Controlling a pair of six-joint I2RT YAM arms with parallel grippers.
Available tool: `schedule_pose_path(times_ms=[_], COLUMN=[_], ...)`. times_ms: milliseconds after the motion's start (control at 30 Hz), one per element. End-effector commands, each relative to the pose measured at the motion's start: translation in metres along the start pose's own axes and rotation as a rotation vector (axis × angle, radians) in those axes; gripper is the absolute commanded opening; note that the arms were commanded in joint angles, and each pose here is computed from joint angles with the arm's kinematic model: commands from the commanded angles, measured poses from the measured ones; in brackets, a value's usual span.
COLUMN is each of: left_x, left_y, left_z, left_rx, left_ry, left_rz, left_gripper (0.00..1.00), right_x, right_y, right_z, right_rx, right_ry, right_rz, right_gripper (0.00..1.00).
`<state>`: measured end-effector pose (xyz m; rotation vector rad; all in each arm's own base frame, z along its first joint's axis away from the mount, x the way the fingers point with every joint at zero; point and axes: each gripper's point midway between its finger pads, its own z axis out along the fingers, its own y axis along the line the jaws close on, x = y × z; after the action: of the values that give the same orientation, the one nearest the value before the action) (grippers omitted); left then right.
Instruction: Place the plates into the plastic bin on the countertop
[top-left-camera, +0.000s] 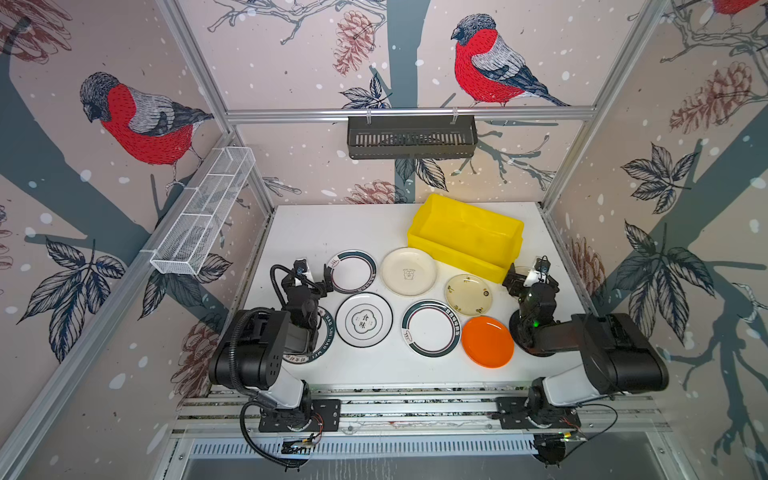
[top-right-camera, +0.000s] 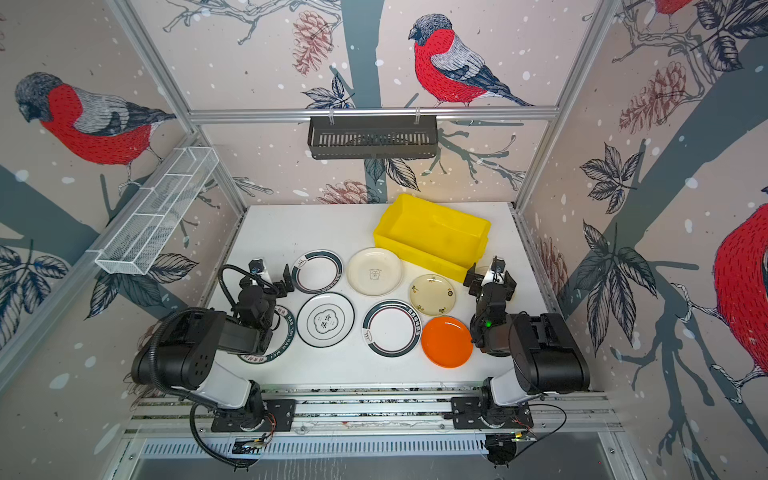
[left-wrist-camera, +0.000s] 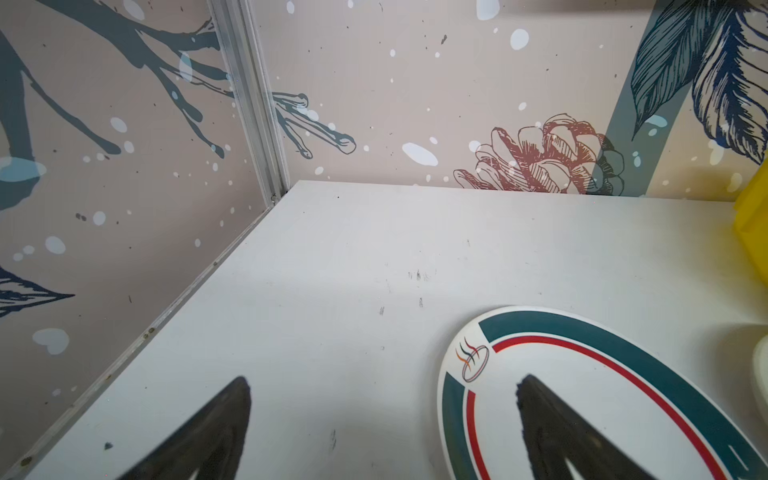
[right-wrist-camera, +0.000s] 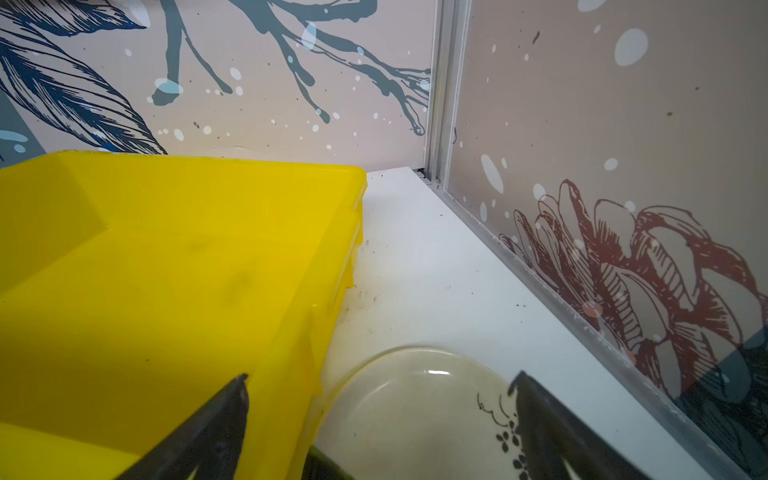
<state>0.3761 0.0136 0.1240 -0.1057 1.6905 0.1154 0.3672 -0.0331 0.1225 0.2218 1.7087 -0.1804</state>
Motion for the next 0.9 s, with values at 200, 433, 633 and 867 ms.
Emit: schedule_pose_path(times_ms=[200,433,633,867], left_x=[-0.0064,-0.0061,-0.0055,-0.0055], left_y=[-0.0011,-0.0009,-0.0004,0.0001], left_z=[0.0000,0.0001,0.0003,0.0010], left_rx=[0.005,0.004,0.007,0.019], left_ry=[-0.024,-0.024,-0.021,-0.020], left_rz=[0.010,0.010,0.007,-0.002], left_gripper=[0.98,0.99,0.99,0.99], right_x=[-0.0042,-0.0039,-0.0034,-0.0038], right_y=[0.0013,0.0010,0.0018,0.0015], right_z=[0.0006,0.0009,0.0019,0.0019], right_rx=[-0.004,-0.004,-0.015,-0.015], right_ry=[-0.014,-0.013,-0.009,-0.009], right_rz=[0.004,0.003,0.007,0.007], right_gripper=[0.99,0.99,0.99,0.99])
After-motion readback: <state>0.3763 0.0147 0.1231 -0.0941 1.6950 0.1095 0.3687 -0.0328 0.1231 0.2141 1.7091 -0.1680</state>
